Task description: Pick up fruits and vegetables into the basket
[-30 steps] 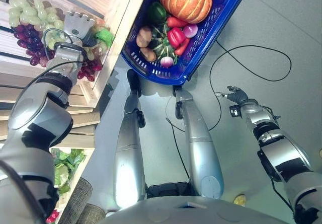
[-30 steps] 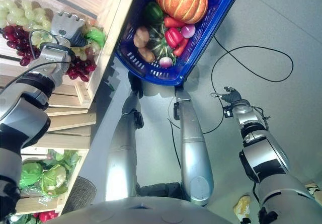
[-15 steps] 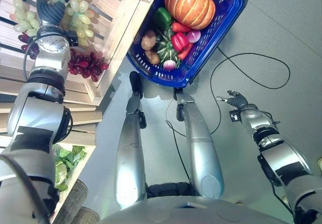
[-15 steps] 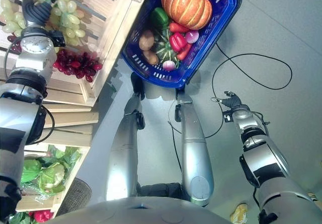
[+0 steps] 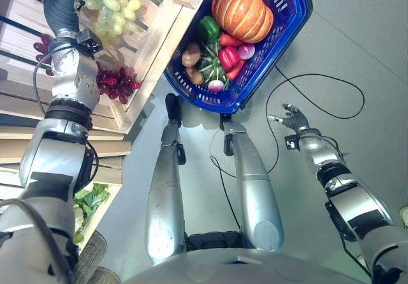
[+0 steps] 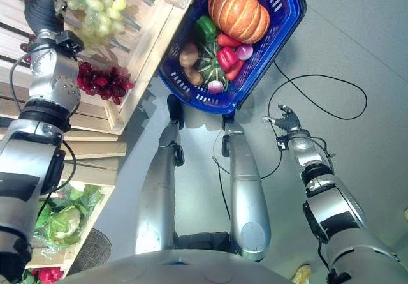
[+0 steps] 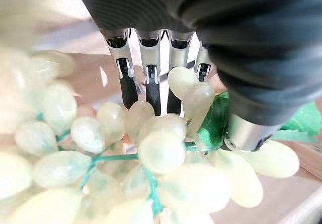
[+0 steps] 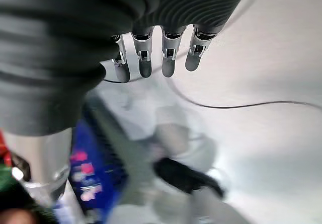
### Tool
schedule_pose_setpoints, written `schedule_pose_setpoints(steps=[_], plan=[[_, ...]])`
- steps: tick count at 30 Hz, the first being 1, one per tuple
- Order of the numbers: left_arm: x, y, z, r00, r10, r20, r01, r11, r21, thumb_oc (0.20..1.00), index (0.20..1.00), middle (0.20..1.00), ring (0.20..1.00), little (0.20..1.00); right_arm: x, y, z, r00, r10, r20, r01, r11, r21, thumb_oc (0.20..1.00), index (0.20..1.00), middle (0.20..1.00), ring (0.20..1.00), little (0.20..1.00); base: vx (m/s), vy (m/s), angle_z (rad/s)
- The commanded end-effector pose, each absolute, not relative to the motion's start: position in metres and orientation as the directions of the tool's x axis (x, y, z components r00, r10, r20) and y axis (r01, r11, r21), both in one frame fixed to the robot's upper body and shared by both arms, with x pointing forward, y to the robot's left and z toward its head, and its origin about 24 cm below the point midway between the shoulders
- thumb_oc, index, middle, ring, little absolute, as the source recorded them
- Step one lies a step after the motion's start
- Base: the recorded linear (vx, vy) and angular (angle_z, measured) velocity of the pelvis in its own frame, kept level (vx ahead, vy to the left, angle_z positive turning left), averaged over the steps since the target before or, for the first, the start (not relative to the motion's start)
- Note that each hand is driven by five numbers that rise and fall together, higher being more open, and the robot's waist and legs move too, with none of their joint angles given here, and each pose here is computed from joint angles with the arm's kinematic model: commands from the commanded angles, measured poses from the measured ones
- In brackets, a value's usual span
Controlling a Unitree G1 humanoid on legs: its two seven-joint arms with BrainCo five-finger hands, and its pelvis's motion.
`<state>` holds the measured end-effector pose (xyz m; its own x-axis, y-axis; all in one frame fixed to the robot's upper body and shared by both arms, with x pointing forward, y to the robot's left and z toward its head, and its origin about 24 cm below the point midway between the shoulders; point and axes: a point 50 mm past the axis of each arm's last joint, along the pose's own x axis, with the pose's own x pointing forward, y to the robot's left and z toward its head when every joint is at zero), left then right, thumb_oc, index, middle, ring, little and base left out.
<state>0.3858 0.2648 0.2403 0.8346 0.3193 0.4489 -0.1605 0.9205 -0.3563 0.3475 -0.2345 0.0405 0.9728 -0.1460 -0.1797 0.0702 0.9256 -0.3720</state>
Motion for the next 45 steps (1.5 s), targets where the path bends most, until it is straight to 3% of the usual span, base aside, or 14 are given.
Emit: schedule_pose_setpoints(steps=[1, 8, 17, 22, 33, 45], plan=[[0.375, 0.255, 0.257, 0.747, 0.289, 0.598, -0.040, 0.918, -0.395, 0.200, 0.200, 0.200, 0.200, 0.200, 0.347, -0.223, 0.062, 0.985, -0.169, -0.015, 0.157, 0.942, -0.297, 1.000, 1.000, 1.000, 1.000, 1.000, -0.03, -0.029, -0.01], [0.365, 0.228, 0.243, 0.727, 0.179, 0.663, 0.119, 0.918, -0.379, 0.200, 0.200, 0.200, 0.200, 0.200, 0.348, -0.195, 0.113, 0.953, -0.138, 0.269, 0.207, 0.946, -0.249, 1.000, 1.000, 1.000, 1.000, 1.000, 0.00, 0.000, 0.00], [0.351, 0.203, 0.226, 0.700, 0.071, 0.711, 0.269, 0.896, -0.354, 0.200, 0.200, 0.200, 0.200, 0.200, 0.336, -0.181, 0.156, 0.863, -0.121, 0.491, 0.250, 0.946, -0.206, 1.000, 1.000, 1.000, 1.000, 1.000, 0.00, 0.021, 0.00], [0.341, 0.192, 0.222, 0.677, 0.023, 0.735, 0.342, 0.875, -0.343, 0.200, 0.200, 0.200, 0.200, 0.200, 0.326, -0.163, 0.177, 0.810, -0.019, 0.587, 0.189, 0.955, -0.230, 1.000, 1.000, 1.000, 1.000, 1.000, 0.01, 0.008, -0.04], [0.327, 0.168, 0.232, 0.616, -0.086, 0.783, 0.477, 0.832, -0.283, 0.200, 0.200, 0.200, 0.200, 0.200, 0.313, -0.114, 0.209, 0.728, 0.321, 0.606, -0.115, 0.928, -0.354, 1.000, 1.000, 1.000, 1.000, 1.000, 0.00, 0.003, -0.01], [0.314, 0.138, 0.255, 0.497, -0.233, 0.836, 0.634, 0.755, -0.167, 0.200, 0.200, 0.200, 0.200, 0.200, 0.317, -0.084, 0.214, 0.716, 0.453, 0.531, -0.278, 0.883, -0.378, 1.000, 1.000, 1.000, 1.000, 1.000, 0.00, -0.006, 0.02]])
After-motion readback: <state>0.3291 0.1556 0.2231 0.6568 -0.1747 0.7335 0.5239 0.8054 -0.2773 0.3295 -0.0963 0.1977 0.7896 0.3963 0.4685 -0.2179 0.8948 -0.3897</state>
